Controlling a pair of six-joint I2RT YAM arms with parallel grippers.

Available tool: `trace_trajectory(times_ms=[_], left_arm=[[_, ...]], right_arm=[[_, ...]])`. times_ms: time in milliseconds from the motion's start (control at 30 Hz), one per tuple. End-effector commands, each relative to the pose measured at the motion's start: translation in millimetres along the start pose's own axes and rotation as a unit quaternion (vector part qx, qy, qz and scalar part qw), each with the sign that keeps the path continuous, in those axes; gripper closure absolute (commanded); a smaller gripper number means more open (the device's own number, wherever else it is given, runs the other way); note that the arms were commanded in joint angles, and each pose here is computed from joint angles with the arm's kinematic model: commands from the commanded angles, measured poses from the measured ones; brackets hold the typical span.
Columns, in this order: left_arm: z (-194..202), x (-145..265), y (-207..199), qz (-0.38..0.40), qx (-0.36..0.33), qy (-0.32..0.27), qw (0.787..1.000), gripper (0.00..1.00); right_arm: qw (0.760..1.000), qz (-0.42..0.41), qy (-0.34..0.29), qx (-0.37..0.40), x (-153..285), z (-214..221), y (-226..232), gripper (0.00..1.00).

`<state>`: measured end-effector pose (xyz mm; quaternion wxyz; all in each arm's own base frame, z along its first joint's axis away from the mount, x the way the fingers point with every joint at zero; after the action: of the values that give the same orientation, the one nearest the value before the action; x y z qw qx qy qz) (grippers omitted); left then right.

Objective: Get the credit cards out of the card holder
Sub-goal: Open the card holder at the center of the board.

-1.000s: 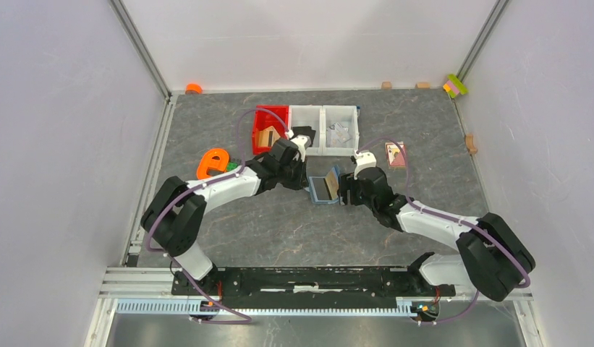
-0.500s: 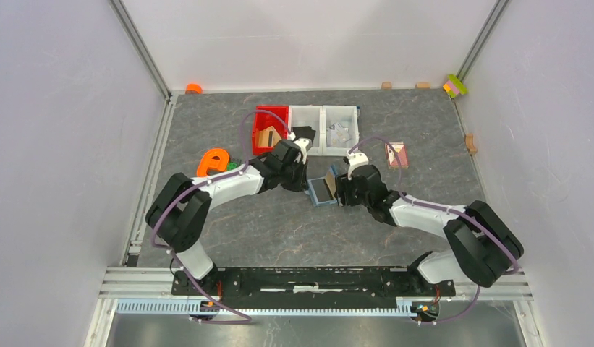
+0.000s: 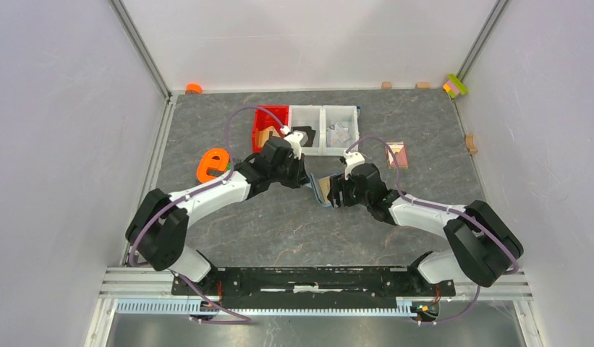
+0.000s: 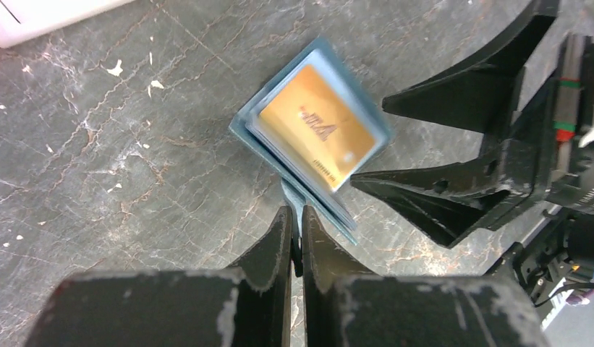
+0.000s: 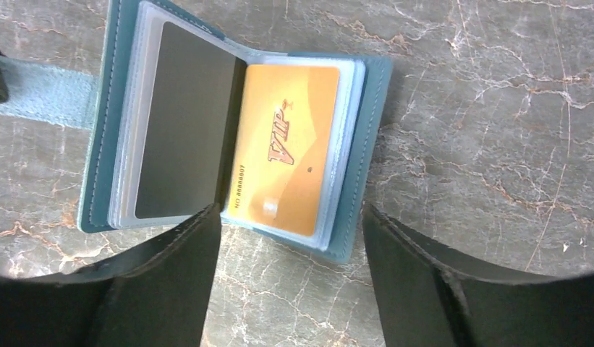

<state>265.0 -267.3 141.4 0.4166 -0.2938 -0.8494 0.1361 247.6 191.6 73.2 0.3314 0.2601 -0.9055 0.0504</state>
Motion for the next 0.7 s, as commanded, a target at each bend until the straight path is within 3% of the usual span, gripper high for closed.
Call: trace_trajectory(times_ms=[0,267,667], left_arm=[[-17,14,-12,0.027,-0.023,-0.046,0.998,0.97],[-14,8,-12,0.03,-0.022,-0.031,0.999,0.96],[-14,6,15,-0.078,-0.033,-0.017,0.996,0.96]], right_arm=[[0.998,-0.019,-0.052,-0.003,7,-24,6,0.21],[0.996,-0.023,-0.084,-0.007,15,-28,6,0.17],[0.995,-0.035,-0.088,-0.002,15,-29,9,0.21]])
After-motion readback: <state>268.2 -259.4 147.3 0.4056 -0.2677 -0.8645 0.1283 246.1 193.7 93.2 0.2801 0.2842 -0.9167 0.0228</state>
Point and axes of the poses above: each gripper's point midway between its finger pads, its own x axis back along the fingers, its own y axis along the line the jaws close on, z = x × y, the point moved 5 cm from there along x, back along the fingers, and after that the axes turned 9 degrees about x, right-handed, at the moved point
